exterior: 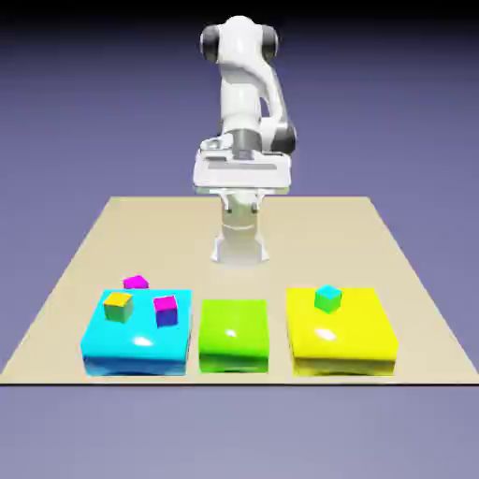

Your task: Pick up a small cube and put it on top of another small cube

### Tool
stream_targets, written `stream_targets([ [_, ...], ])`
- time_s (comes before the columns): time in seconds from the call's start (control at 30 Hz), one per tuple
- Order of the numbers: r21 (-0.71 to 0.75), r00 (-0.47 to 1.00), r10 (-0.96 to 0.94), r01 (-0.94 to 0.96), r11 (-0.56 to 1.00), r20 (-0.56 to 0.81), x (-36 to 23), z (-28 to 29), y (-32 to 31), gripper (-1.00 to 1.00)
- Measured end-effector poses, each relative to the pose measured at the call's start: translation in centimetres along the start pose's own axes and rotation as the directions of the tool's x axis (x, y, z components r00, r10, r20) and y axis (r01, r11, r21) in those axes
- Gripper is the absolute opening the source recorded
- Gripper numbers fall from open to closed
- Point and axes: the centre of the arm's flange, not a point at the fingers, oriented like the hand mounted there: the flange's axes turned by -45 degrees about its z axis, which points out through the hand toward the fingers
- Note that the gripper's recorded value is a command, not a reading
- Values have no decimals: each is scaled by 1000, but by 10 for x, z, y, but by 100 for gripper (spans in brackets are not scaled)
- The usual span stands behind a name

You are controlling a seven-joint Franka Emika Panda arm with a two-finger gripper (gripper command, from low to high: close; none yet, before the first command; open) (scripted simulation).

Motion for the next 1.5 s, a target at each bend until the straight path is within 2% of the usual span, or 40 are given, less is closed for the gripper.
stream_targets([
  [0.3,-57,996,-89,89,994,3,-4,-46,107,0],
  [0.63,-66,986,-162,165,984,41,-57,-86,218,0],
  [1.1,60,963,-253,248,967,98,-202,-86,325,0],
  [1.5,299,932,-356,321,899,71,-351,-21,339,0],
])
